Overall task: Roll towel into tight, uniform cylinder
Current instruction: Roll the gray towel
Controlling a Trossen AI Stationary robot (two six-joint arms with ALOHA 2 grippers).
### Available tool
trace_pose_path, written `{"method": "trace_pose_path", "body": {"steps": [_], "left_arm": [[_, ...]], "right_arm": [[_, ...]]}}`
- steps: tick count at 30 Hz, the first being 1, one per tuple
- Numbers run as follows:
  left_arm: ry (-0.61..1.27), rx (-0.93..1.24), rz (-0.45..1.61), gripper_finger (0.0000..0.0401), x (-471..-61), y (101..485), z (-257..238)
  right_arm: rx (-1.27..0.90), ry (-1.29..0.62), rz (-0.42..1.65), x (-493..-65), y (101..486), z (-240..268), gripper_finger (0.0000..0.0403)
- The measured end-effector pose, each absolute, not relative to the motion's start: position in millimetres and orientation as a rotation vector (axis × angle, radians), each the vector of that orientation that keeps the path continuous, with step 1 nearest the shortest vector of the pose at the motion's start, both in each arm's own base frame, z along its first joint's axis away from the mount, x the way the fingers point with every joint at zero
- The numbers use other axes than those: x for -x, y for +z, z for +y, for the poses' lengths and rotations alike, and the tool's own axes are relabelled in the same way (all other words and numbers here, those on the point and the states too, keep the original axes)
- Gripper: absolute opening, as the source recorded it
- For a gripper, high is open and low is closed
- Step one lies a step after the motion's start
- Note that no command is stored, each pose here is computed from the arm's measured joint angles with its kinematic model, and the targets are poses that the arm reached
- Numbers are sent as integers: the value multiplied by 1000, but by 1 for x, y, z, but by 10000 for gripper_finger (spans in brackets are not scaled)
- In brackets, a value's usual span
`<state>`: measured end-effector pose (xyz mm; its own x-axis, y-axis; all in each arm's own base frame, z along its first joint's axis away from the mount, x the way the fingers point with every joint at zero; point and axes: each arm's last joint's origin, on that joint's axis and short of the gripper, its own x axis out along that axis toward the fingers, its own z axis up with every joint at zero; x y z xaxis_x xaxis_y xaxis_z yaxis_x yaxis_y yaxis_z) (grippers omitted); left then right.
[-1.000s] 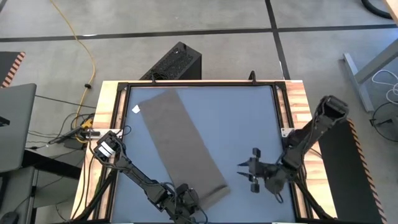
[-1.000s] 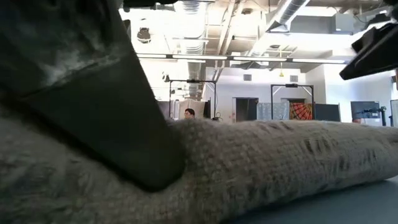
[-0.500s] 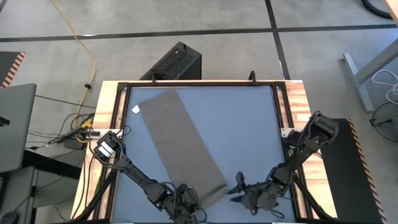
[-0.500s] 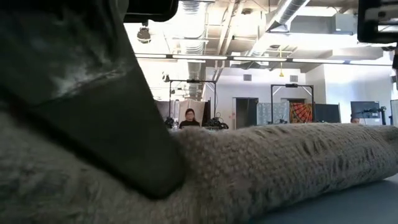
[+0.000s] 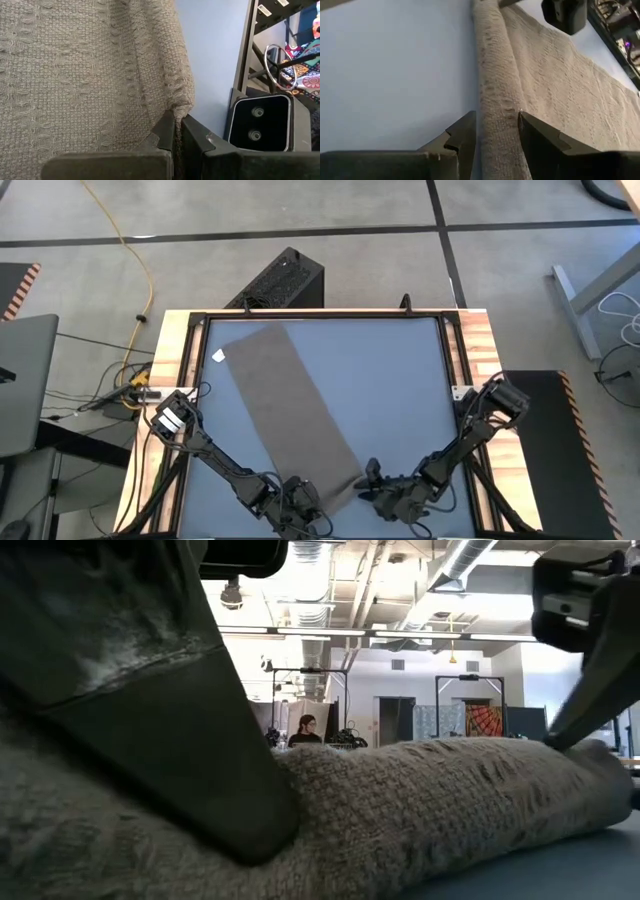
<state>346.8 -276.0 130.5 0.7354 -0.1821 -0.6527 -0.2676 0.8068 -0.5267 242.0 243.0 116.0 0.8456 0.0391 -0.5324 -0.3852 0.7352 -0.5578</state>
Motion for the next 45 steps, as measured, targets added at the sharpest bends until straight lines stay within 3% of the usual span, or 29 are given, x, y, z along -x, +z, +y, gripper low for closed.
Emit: {"method": "trace_pose_path", "body": {"steps": [11,25,39,45], "left_arm": [[66,614,727,11,-347,131,-275],[65,551,772,133,-344,130,-273],[195,407,622,139,-324,187,-263],[82,408,542,139,-340,167,-278]], "right_arm": [[528,250,664,-256,109,222,149],[132,287,862,-267,104,202,62],[-423,346,1068,-285,127,158,58],[-499,288,1090,-292,126,142,58]]}}
